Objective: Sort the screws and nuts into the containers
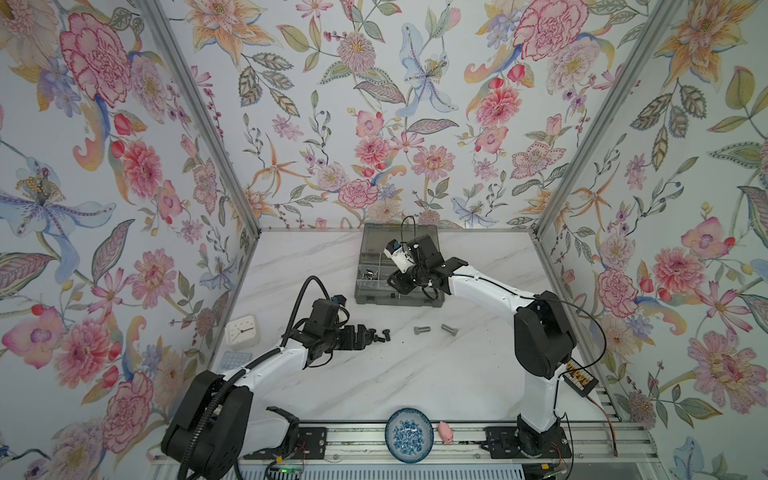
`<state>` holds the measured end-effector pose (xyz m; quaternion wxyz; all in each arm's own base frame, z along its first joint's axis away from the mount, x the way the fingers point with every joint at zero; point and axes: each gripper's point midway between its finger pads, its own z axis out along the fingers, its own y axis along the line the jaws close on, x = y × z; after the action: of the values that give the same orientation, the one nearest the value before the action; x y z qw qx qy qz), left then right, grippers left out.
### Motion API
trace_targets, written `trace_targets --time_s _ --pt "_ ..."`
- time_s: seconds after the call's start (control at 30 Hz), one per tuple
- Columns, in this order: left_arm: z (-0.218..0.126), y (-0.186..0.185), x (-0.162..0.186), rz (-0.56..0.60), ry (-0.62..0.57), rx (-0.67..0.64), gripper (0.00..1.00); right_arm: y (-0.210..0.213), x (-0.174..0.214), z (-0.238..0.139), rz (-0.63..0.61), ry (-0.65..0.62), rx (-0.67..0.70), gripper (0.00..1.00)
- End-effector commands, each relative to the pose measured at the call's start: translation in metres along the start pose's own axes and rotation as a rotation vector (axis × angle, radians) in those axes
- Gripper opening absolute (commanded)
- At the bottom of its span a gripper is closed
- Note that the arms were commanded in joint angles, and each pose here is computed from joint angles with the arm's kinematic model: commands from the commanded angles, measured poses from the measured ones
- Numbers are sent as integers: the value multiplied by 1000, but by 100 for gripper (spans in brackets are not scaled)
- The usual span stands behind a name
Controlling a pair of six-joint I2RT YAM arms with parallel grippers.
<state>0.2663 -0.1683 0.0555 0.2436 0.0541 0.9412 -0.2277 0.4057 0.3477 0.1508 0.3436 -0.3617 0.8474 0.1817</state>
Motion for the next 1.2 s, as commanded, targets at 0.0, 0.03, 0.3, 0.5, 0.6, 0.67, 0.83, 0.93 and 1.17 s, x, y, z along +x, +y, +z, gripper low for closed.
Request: trace_targets --time_s 0.0,0.03,0.3,0.5,0.6,0.67,0.83,0.93,1.17 --pt "4 5 2 5 24 -62 95 1 12 -5 28 20 5 49" --pt "5 4 2 7 28 -66 93 1 14 -6 29 21 4 49" --pt "12 6 4 40 72 -135 78 -15 27 -9 72 33 25 49" --pt "17 0 4 55 90 -131 76 -16 33 -8 84 38 19 49" --pt "18 0 5 60 100 -135 73 -17 34 -9 88 37 20 49" --pt "19 -1 5 64 105 -141 71 -18 36 -9 91 34 20 49" --pt "24 -8 4 77 118 -133 69 -20 41 -8 104 37 17 49" --pt "27 -11 6 86 133 -132 68 -21 44 -8 108 36 17 49" --pt "31 -10 11 103 166 -166 64 -26 50 -10 122 34 18 49"
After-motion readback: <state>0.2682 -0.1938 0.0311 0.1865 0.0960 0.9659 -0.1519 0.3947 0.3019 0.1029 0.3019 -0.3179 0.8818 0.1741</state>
